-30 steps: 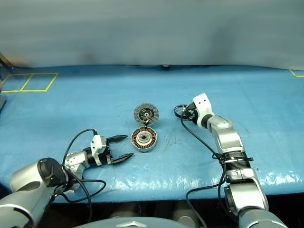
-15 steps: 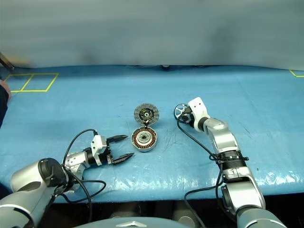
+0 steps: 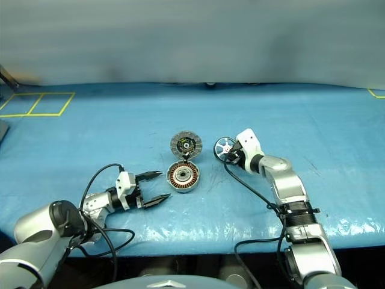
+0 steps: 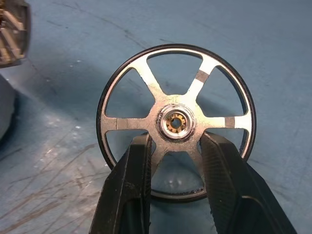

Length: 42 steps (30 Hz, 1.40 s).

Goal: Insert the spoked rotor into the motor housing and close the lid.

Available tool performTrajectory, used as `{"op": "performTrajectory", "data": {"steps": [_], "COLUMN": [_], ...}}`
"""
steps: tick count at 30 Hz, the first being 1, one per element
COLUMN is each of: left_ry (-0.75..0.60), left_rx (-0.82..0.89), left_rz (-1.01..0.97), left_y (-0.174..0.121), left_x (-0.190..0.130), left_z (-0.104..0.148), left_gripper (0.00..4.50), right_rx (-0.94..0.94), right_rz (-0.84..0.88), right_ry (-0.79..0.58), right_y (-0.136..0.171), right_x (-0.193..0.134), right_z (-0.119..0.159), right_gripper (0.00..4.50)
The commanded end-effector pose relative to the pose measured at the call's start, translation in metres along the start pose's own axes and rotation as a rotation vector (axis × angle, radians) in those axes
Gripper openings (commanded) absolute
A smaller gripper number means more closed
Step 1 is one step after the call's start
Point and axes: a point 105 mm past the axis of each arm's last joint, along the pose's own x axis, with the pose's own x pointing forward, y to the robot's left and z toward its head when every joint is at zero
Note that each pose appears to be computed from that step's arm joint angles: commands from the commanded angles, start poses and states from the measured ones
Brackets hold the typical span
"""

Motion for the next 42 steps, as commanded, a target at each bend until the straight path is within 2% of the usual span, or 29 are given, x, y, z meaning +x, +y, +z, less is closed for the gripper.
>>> {"op": "performTrajectory", "data": {"steps": [1, 7, 13, 25, 42], "left_ry": [0.005, -0.019, -0.032, -0.042, -0.046], "left_rx": [-0.066, -0.050, -0.022, 0.011, 0.029], "left_rz": [-0.050, -0.070, -0.085, -0.108, -0.091], "left_y": [-0.016, -0.015, -0.010, -0.007, -0.002], "left_x": [0.002, 0.002, 0.000, -0.006, -0.001], "left_z": [-0.009, -0.003, 0.003, 0.009, 0.013], "left_gripper": [4.50, 4.50, 4.50, 4.50, 4.50], "right_rx": [-0.001, 0.046, 0.020, -0.108, -0.221], "right_rz": [0.038, 0.250, 0.349, 0.410, 0.478], "right_ry": [-0.108, -0.203, -0.224, -0.188, -0.100], "right_y": [0.017, 0.066, 0.094, 0.104, 0.110], "right_x": [-0.021, -0.045, -0.045, -0.031, -0.017], "right_z": [0.024, 0.033, 0.037, 0.047, 0.042], "right_gripper": [1.16, 1.16, 1.16, 1.16, 1.16]}}
